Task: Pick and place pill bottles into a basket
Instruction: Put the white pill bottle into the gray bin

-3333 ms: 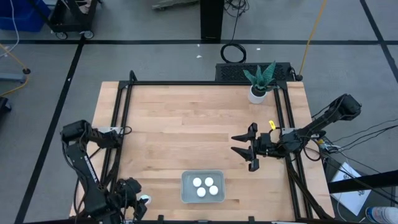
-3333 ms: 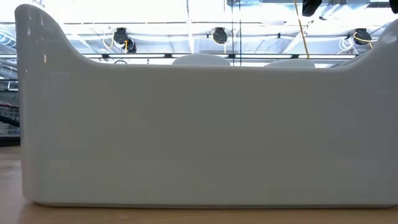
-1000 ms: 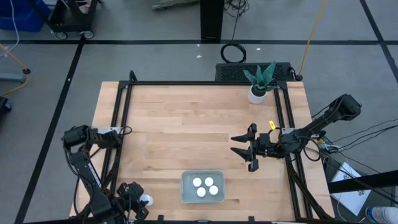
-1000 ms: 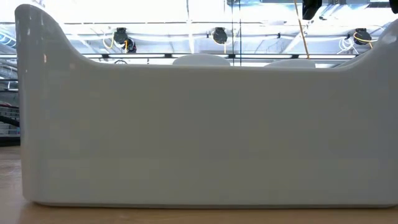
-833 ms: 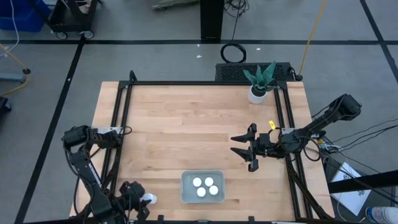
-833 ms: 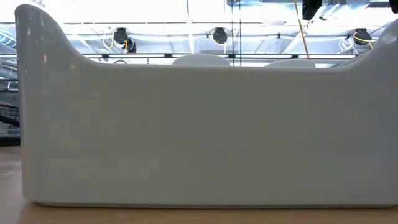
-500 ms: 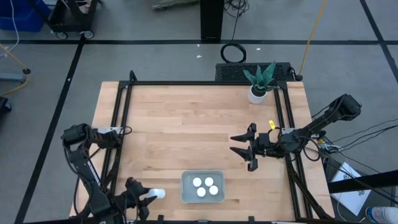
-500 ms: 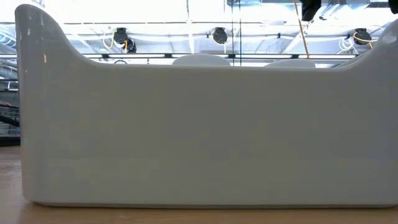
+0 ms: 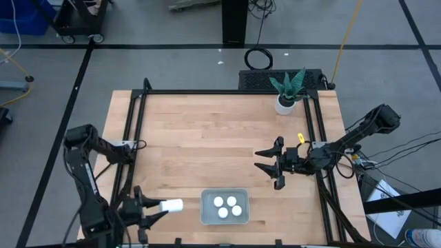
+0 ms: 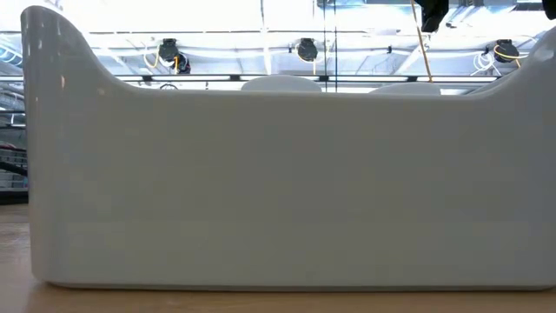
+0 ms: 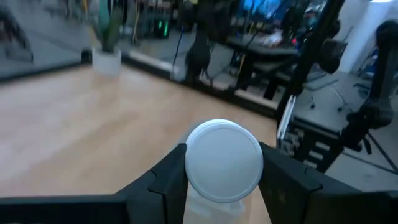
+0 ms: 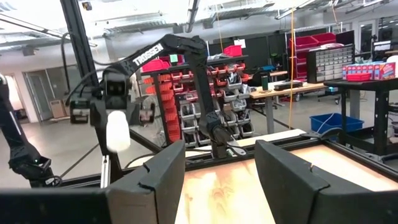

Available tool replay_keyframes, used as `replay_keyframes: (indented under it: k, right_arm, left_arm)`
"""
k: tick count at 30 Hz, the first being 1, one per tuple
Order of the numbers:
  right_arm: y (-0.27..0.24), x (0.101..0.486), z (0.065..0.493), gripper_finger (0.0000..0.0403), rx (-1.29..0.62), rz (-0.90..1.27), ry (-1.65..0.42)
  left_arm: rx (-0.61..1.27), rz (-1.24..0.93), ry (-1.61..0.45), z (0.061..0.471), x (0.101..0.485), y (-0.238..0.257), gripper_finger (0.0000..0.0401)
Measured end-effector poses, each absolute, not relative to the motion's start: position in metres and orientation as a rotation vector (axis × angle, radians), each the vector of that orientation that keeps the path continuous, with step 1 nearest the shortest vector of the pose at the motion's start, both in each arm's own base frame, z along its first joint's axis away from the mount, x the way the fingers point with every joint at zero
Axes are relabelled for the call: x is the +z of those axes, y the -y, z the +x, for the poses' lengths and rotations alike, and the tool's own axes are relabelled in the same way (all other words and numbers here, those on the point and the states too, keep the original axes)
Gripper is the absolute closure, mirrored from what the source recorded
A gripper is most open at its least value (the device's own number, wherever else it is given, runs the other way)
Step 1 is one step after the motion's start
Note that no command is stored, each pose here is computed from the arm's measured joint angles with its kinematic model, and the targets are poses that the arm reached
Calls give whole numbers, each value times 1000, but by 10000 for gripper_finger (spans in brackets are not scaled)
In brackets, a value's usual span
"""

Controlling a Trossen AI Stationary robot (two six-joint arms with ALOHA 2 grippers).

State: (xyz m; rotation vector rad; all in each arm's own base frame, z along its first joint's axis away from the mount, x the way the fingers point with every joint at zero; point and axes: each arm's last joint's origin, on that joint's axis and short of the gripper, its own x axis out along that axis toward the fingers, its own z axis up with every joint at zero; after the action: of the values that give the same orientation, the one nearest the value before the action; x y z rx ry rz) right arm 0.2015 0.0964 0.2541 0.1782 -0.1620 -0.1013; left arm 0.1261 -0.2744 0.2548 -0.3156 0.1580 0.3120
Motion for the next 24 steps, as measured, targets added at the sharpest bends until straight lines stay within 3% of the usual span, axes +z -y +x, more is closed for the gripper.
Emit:
replay_keyframes:
  k: [12,24]
  right_arm:
    - [-96,253,202,216,-101,184,157]
    - [-96,252,202,216,-106,192,142]
  left_arm:
    - [272,-123,-50,106,307,247,225]
    - [273,-53,-140,122,317,240,233]
